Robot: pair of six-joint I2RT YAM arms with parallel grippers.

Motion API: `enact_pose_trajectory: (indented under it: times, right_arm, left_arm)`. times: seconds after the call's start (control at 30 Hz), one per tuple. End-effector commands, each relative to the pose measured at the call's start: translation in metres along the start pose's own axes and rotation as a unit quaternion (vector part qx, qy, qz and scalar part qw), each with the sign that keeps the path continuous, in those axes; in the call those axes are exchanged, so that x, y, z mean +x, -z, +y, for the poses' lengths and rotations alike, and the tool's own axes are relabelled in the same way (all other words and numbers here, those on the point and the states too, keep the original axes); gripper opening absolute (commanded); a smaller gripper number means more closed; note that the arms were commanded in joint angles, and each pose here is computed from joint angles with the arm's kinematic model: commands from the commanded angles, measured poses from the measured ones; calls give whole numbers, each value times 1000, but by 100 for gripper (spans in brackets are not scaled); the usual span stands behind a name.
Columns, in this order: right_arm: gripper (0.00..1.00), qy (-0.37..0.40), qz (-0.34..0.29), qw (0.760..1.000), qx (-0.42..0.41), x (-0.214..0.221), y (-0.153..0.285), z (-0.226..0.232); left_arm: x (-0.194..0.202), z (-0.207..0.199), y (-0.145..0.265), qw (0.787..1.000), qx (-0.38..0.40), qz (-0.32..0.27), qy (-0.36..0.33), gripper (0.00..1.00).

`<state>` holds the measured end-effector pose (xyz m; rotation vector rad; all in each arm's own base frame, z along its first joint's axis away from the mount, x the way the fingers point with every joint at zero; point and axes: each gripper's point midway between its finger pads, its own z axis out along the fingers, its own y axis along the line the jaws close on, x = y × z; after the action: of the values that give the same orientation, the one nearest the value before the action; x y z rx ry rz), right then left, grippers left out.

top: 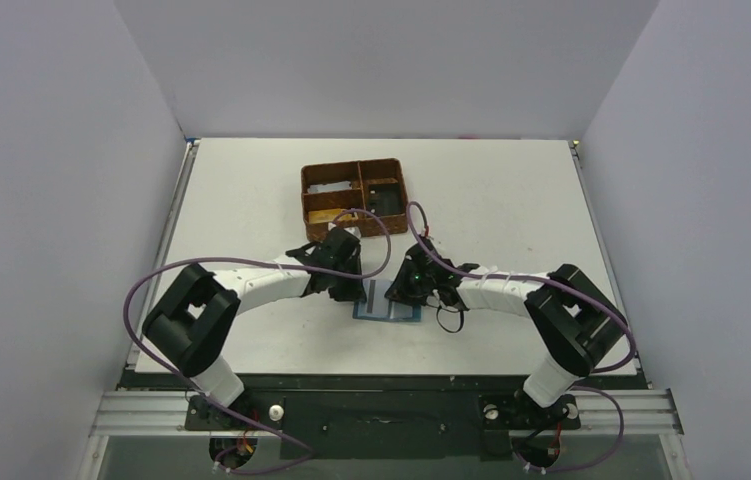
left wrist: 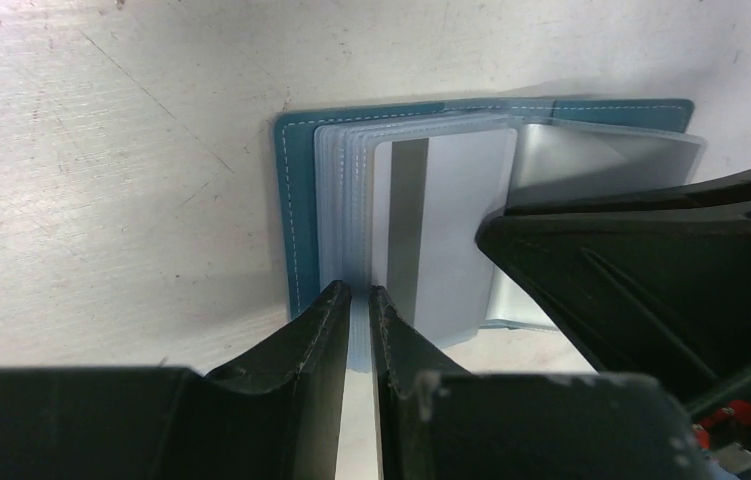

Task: Take the credit cards out of the card holder
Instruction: Open the card holder at the center of the board.

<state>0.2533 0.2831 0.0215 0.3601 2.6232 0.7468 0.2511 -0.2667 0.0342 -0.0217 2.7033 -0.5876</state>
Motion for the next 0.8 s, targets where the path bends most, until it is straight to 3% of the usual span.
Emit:
enact_pose_trajectory:
  times: [0.0,0.4,0.77]
  right_arm:
    - [17,1,-13,1000,-26,-9,-5,7]
    - [12,-13,-7,999,-31,-5,-13,-6]
    - [13,-12,-13,996,-90,-5,-6,7]
  left_arm:
    - [-13,-17,-4,1000,22,-13,-15,12]
    - [1,-7,-21,1000,-9,9,-11,8]
    - [14,9,-31,998,-50,24,4,4]
